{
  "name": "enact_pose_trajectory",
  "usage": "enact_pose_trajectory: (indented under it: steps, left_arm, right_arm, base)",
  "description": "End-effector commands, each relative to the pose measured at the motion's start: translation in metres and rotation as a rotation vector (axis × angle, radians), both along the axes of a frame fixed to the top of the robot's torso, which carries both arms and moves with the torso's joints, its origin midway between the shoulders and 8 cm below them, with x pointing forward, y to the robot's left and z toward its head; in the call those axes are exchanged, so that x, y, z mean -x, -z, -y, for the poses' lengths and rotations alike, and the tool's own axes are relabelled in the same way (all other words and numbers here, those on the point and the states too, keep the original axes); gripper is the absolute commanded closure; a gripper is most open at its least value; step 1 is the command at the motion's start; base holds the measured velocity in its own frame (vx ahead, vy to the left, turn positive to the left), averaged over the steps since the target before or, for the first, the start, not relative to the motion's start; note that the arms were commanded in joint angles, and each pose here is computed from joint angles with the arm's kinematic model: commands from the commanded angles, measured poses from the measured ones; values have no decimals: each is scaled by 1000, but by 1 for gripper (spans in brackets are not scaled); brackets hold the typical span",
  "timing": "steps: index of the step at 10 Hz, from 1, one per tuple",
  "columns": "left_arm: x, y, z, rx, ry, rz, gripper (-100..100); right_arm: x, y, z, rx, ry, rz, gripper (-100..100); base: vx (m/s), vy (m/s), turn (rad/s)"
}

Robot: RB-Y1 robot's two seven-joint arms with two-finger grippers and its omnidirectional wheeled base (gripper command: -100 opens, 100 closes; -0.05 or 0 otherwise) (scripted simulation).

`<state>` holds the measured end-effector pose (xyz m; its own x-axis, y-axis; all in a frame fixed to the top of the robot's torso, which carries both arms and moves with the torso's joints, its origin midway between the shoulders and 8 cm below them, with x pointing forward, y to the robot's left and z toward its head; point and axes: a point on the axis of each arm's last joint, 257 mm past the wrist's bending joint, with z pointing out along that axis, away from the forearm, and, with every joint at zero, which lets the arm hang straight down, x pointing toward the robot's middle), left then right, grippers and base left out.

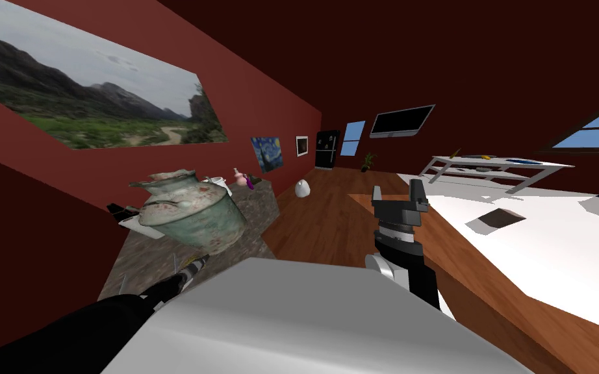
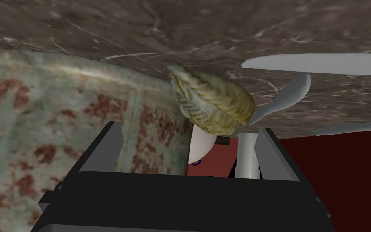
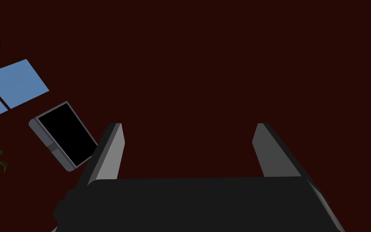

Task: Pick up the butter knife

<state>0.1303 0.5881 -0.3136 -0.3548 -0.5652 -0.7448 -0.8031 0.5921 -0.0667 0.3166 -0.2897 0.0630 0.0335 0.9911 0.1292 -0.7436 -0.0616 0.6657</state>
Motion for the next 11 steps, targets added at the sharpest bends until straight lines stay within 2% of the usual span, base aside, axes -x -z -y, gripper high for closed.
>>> enact_pose_trajectory:
  steps: [1,3,4,7,11]
  left_arm:
    - [8,2,-5,-2,-27,-25,-100]
    - [36,5,-18,-3,-94,-86,-100]
    - [38,5,-19,-5,-99,-91,-100]
    - [72,7,-33,-6,-187,-165,-100]
    - [98,7,-39,-3,-255,-214,-100]
  right_arm:
    - [0,0,0,0,0,0,0]
    - [0,0,0,0,0,0,0]
    - [0,0,0,0,0,0,0]
    - [0,0,0,0,0,0,0]
    - [0,0,0,0,0,0,0]
  base:
    - [0,65,-76]
    - [12,84,-149]
    - [-1,87,-89]
    - [3,102,-136]
    - [1,91,-81]
